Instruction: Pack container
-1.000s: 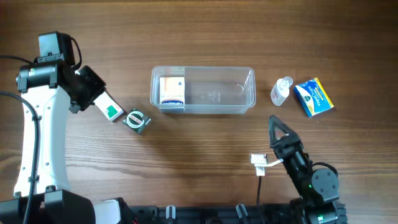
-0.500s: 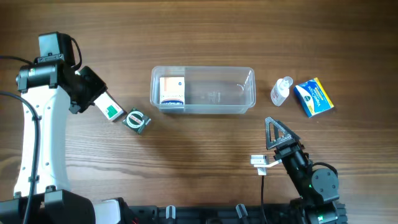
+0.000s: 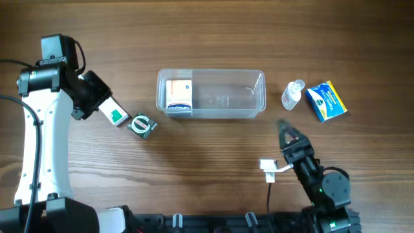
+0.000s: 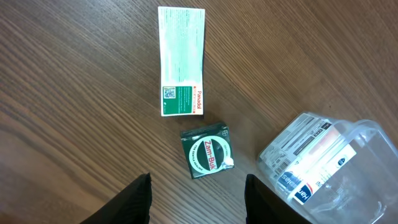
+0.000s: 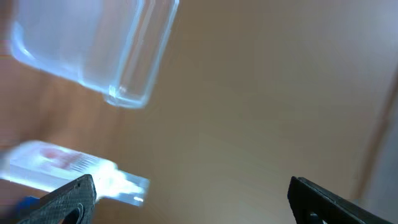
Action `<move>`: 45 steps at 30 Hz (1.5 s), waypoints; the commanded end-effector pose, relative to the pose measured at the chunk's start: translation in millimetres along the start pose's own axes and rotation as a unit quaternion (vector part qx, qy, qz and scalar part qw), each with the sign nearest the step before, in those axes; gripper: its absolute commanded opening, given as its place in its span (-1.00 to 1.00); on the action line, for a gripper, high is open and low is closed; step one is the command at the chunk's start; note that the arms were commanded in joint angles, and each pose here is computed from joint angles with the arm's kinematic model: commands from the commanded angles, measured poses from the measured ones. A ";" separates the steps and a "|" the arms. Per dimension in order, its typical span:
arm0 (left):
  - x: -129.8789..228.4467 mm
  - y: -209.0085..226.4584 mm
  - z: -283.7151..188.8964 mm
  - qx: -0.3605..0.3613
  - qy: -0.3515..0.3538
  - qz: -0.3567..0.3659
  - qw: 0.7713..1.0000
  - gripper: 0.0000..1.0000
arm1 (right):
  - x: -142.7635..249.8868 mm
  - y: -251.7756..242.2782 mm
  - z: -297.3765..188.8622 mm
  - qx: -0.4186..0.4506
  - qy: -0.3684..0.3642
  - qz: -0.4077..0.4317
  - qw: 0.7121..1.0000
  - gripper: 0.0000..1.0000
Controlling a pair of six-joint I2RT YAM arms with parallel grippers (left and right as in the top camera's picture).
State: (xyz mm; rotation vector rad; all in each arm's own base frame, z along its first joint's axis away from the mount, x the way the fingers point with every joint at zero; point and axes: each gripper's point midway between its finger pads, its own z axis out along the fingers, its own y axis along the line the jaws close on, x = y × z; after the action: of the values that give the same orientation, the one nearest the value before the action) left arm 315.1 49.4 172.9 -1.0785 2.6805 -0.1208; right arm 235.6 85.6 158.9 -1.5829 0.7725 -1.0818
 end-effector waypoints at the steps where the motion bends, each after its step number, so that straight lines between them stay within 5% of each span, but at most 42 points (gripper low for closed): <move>1: 0.9 0.3 2.7 0.000 0.006 -0.003 1.000 -0.03 | -5.3 15.1 3.9 -0.033 -0.012 0.092 0.995 0.99; 15: 0.3 -0.2 2.7 0.001 0.005 -0.003 1.000 -0.02 | -7.9 45.8 8.5 -0.098 -0.011 0.087 0.991 1.00; 27: 0.3 -0.2 2.7 0.001 0.005 -0.003 1.000 -0.02 | 20.5 -51.6 7.5 0.104 0.031 0.083 0.991 1.00; 36: 0.0 -0.3 2.7 0.002 0.004 -0.003 1.000 -0.02 | 41.7 -147.8 -38.6 0.325 0.000 0.255 0.911 1.00; 42: -0.6 -0.6 2.7 0.002 0.003 -0.003 1.000 -0.02 | 67.1 -169.8 -65.8 0.403 -0.013 0.408 0.819 0.99; 45: -0.6 -0.6 2.7 0.002 0.003 -0.003 1.000 -0.02 | 77.3 -163.2 -64.4 0.402 0.022 0.412 0.818 1.00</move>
State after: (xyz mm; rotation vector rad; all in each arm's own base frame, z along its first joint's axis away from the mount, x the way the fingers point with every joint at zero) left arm 315.9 49.3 172.9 -1.0767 2.6780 -0.1222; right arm 193.1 57.1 343.5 -0.5430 0.6571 -0.7127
